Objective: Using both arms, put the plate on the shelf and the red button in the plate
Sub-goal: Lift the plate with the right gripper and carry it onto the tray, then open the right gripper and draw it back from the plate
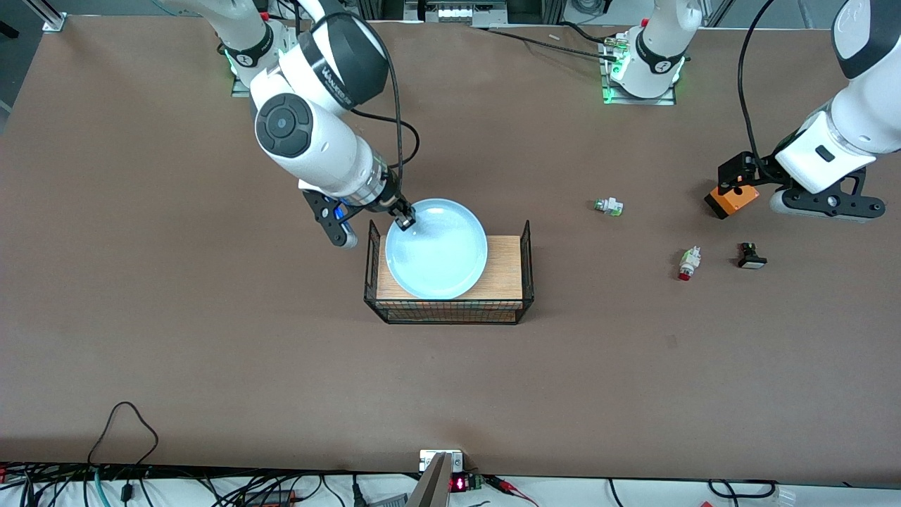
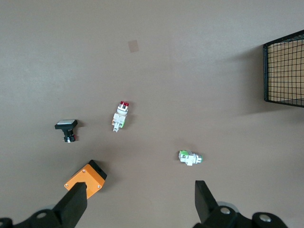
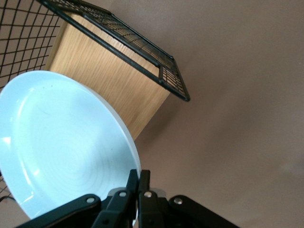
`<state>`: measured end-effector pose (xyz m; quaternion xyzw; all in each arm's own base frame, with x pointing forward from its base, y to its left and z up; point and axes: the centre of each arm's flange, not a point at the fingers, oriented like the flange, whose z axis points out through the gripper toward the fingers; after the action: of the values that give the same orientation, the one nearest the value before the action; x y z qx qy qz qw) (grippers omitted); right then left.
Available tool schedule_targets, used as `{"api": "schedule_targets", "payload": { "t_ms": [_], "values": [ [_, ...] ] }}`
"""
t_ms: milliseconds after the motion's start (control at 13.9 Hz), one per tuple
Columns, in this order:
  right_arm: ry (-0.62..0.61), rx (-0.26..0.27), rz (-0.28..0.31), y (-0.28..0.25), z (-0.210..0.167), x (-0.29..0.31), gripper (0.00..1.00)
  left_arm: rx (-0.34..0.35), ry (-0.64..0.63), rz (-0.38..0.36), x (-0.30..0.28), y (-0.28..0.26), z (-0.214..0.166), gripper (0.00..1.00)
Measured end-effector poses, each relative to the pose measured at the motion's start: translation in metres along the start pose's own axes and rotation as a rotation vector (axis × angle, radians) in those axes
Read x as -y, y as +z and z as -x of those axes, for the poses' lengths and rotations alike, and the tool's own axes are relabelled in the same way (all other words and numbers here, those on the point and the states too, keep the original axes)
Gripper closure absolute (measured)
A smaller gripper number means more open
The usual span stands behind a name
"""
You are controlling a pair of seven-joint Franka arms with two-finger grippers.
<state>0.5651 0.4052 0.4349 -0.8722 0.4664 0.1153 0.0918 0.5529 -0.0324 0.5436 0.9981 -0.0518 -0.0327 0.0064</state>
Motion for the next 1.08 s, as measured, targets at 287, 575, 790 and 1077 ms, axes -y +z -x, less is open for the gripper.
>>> {"api": "schedule_targets", "payload": {
  "t_ms": [287,575,790,1077],
  "values": [
    [0.007,-0.008,0.003,0.032,-0.005,0.002,0.97,0.0,0.0,0.0,0.0,0.0,0.0,0.0],
    [-0.023,-0.042,0.01,0.045,-0.01,0.002,0.93,0.0,0.0,0.0,0.0,0.0,0.0,0.0],
    [-0.02,-0.058,-0.022,0.043,-0.021,0.005,0.62,0.0,0.0,0.0,0.0,0.0,0.0,0.0],
    [-0.078,-0.081,-0.082,0.012,-0.026,0.01,0.23,0.002,0.0,0.0,0.0,0.001,0.0,0.0]
  ]
}}
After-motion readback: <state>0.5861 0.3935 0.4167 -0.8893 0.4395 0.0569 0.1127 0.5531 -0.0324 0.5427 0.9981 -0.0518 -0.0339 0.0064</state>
